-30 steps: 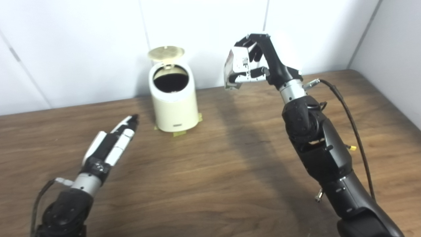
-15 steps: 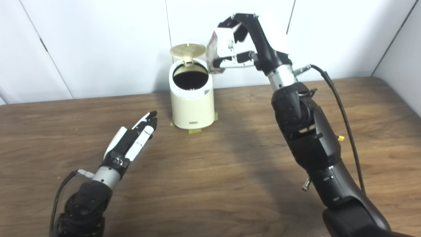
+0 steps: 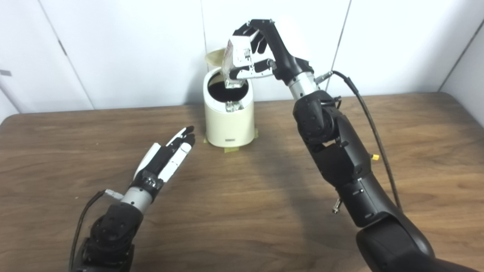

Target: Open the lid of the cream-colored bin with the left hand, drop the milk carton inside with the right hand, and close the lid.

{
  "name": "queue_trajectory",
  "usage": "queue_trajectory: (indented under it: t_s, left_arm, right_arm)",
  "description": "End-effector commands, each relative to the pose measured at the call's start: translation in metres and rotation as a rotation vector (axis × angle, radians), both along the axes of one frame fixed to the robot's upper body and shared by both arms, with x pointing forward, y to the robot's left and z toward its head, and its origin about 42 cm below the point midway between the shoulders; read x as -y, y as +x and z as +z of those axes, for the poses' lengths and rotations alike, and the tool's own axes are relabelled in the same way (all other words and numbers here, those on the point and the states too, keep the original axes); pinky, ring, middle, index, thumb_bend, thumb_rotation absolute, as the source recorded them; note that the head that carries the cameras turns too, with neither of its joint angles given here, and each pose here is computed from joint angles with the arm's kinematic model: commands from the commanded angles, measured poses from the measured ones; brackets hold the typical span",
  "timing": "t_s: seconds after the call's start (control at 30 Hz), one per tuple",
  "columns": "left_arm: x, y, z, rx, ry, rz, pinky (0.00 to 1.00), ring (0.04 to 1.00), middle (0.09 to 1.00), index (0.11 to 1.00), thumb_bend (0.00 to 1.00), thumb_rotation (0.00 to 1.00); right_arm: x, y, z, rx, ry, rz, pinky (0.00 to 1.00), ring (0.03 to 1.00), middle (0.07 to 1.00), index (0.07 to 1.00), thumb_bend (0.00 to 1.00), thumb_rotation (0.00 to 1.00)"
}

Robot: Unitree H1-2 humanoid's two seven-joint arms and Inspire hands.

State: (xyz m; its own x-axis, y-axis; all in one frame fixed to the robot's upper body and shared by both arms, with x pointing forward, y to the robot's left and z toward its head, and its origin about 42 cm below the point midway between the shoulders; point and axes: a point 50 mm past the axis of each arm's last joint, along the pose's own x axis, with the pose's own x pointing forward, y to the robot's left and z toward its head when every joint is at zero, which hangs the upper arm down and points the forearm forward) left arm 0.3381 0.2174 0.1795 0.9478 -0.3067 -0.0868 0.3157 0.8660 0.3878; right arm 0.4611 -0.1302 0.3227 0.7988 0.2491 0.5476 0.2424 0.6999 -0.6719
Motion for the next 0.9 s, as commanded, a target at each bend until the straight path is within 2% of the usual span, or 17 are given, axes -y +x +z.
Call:
queue_trajectory:
  t_s: [0.0, 0.37, 0.57, 0.87]
  left_arm:
    - [0.005, 0.007, 0.023, 0.103, -0.003, -0.013, 0.91, 0.928, 0.950, 0.985, 0.62, 1.00]
    - [0.004, 0.006, 0.023, 0.099, 0.004, -0.008, 0.93, 0.943, 0.953, 0.983, 0.64, 1.00]
    - [0.005, 0.007, 0.025, 0.111, 0.005, -0.017, 0.93, 0.940, 0.954, 0.987, 0.61, 1.00]
    - [0.008, 0.006, 0.025, 0.096, -0.005, -0.011, 0.93, 0.946, 0.953, 0.988, 0.63, 1.00]
  right_arm:
    - [-0.010, 0.001, 0.041, 0.140, 0.016, 0.038, 0.34, 0.411, 0.512, 0.502, 0.50, 0.00]
    - [-0.012, 0.016, 0.021, 0.072, 0.015, 0.007, 0.33, 0.416, 0.507, 0.498, 0.50, 0.00]
    - [-0.013, 0.025, 0.016, 0.082, 0.033, -0.016, 0.34, 0.414, 0.504, 0.497, 0.50, 0.00]
    - [-0.011, 0.033, 0.013, 0.112, 0.055, -0.027, 0.34, 0.413, 0.507, 0.500, 0.50, 0.00]
